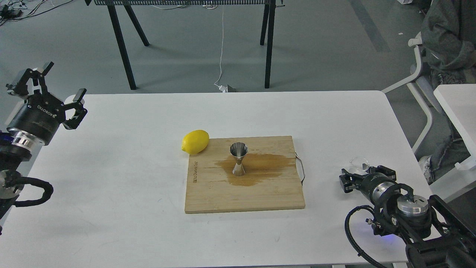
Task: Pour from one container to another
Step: 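Move the right gripper toward the small clear glass near the board, then grasp the clear glass with the right gripper and lift it over the jigger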
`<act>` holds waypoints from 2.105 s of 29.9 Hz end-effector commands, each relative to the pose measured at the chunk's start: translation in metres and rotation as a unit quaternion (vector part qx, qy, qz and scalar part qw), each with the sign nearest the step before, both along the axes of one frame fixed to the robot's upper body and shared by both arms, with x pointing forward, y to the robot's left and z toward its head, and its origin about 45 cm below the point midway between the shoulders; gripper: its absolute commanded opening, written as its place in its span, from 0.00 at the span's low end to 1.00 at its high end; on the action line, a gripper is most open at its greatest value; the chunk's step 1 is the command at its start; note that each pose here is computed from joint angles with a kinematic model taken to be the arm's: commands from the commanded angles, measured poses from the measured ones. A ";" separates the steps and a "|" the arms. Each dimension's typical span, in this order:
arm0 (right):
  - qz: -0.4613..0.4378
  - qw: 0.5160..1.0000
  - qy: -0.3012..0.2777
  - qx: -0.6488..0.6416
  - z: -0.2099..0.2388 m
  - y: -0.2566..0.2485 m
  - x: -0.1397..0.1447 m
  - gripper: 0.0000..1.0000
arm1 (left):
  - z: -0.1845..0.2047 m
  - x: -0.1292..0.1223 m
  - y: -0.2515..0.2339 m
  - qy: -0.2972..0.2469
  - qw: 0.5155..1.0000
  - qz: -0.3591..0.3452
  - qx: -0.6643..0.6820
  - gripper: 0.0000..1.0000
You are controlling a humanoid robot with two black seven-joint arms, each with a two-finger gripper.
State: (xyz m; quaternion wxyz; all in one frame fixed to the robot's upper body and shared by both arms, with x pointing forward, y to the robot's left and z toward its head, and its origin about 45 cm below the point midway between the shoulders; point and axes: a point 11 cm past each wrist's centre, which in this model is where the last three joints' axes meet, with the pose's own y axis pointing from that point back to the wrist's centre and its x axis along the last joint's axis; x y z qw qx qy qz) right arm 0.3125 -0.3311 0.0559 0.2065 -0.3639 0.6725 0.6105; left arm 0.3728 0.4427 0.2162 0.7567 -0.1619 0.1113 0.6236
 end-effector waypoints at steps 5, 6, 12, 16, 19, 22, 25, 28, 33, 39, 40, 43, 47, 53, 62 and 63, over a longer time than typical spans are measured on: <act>0.005 1.000 -0.012 -0.003 0.002 0.001 0.002 0.50 | -0.001 -0.001 0.003 0.002 1.000 0.005 0.002 0.95; 0.005 1.000 -0.013 -0.004 0.002 0.001 0.002 0.48 | -0.002 -0.001 0.004 0.003 1.000 0.006 0.003 0.95; 0.007 1.000 -0.013 -0.005 0.002 0.001 0.002 0.44 | -0.002 -0.001 0.005 0.004 1.000 0.007 0.003 0.95; 0.007 1.000 -0.014 -0.005 0.002 0.001 0.002 0.43 | -0.004 -0.002 0.007 0.006 1.000 0.010 0.004 0.95; 0.010 1.000 -0.016 -0.006 0.004 0.003 0.002 0.43 | -0.005 -0.002 0.008 0.007 1.000 0.012 0.005 0.95; 0.028 0.999 -0.029 -0.011 0.011 0.011 0.006 0.42 | -0.005 -0.002 0.008 0.007 1.000 0.012 0.005 0.96; 0.055 0.997 -0.050 -0.012 0.025 0.028 0.012 0.42 | -0.007 -0.002 0.005 0.008 1.000 0.010 0.001 0.96; 0.086 0.992 -0.091 -0.024 0.055 0.042 0.028 0.41 | -0.009 -0.001 0.001 0.008 1.000 0.008 -0.004 0.96; 0.147 0.974 -0.157 -0.075 0.101 0.069 0.050 0.41 | -0.010 -0.001 0.000 0.008 1.000 0.007 -0.005 0.96; 0.239 0.936 -0.212 -0.146 0.133 0.112 0.067 0.41 | -0.010 -0.001 0.000 0.009 1.000 0.007 -0.005 0.96; 0.250 0.931 -0.216 -0.153 0.134 0.118 0.068 0.41 | -0.010 -0.001 0.000 0.009 1.000 0.007 -0.005 0.96; 0.291 0.912 -0.232 -0.170 0.143 0.142 0.071 0.41 | -0.010 -0.001 0.000 0.009 1.000 0.007 -0.005 0.96; 0.339 0.886 -0.248 -0.195 0.149 0.170 0.071 0.41 | -0.010 -0.001 0.000 0.009 1.000 0.007 -0.006 0.97; 0.392 0.853 -0.261 -0.225 0.153 0.197 0.068 0.41 | -0.010 -0.001 0.000 0.009 1.000 0.007 -0.005 0.97; 0.443 0.812 -0.269 -0.267 0.150 0.218 0.061 0.40 | -0.012 -0.002 0.000 0.010 1.000 0.008 -0.005 0.97; 0.447 0.808 -0.270 -0.272 0.149 0.219 0.060 0.40 | -0.012 -0.002 0.000 0.010 1.000 0.008 -0.005 0.97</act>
